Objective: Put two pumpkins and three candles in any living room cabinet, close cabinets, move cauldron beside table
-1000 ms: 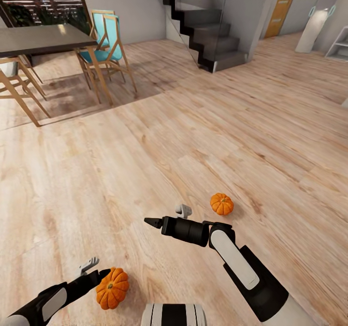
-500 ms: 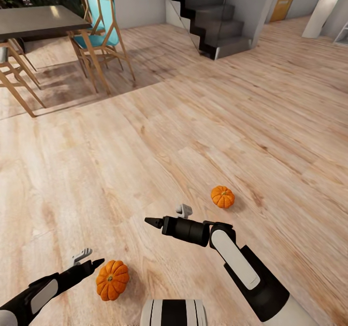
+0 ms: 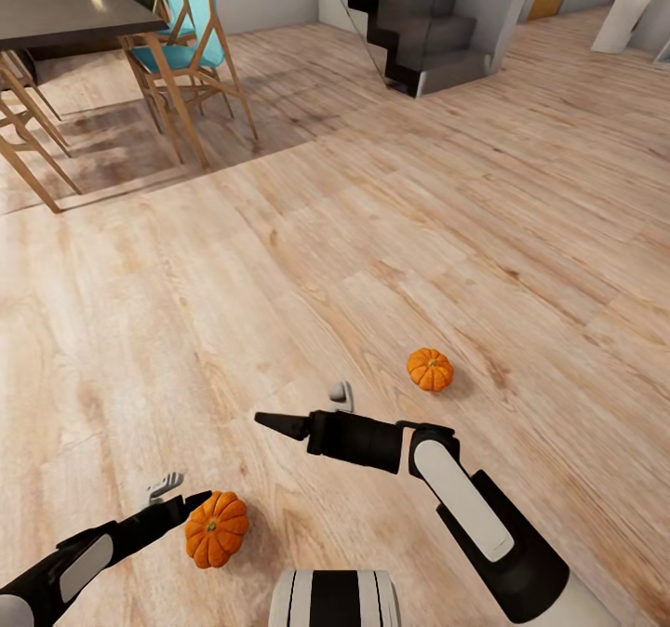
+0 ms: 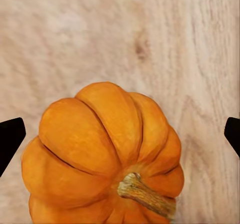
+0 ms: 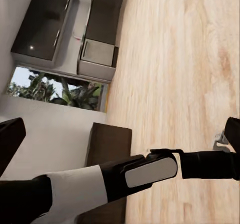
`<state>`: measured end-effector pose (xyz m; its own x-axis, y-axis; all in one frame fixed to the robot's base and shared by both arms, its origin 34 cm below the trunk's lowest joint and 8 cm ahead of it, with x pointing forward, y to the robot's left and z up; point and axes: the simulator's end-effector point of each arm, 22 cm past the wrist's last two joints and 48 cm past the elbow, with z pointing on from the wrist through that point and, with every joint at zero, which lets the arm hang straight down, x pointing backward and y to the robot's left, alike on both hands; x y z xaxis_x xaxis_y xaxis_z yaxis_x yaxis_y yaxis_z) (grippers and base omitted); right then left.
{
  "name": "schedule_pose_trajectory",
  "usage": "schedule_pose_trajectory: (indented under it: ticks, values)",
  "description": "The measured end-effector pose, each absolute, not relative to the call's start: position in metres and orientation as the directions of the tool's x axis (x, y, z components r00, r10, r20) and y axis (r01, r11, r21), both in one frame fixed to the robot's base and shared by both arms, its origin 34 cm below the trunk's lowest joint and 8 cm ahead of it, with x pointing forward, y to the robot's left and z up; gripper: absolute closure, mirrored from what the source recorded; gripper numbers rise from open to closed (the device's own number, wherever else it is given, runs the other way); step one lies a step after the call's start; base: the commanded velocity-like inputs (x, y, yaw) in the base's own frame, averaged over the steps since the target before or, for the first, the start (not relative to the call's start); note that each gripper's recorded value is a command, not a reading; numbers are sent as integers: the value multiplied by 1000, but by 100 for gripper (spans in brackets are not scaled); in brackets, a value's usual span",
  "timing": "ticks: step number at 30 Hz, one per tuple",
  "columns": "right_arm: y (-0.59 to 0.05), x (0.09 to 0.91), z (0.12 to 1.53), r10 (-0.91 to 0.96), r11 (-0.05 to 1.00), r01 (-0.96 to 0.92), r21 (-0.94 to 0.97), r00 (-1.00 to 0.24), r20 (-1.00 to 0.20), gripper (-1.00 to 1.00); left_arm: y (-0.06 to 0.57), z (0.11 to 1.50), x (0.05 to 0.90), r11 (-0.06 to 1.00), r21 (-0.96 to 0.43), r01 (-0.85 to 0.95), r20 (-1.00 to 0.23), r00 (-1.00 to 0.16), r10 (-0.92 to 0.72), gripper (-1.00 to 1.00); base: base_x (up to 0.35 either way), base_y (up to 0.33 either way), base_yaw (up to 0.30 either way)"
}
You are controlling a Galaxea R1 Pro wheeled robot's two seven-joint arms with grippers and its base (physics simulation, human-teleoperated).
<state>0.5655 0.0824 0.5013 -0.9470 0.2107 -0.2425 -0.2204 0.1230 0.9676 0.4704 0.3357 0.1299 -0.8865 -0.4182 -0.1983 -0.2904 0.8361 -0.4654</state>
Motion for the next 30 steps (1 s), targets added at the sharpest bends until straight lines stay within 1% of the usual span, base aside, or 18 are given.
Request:
schedule_pose_trajectory:
  ticks: [6,20,30]
  values:
    - [81,564,502,209,94,-223,970,-949,-238,-100,335,127,467,836,-465,-292,-191,-889,-417,-100,0,0,0]
    - [79,563,483,208,104,-188,977,-956,-206,-100,342,113,452,839,-441,-318,-161,-892,-423,-100,0,0,0]
    - [78,563,470,206,110,-167,980,-960,-187,-100,337,105,442,839,-441,-317,-137,-901,-413,-100,0,0,0]
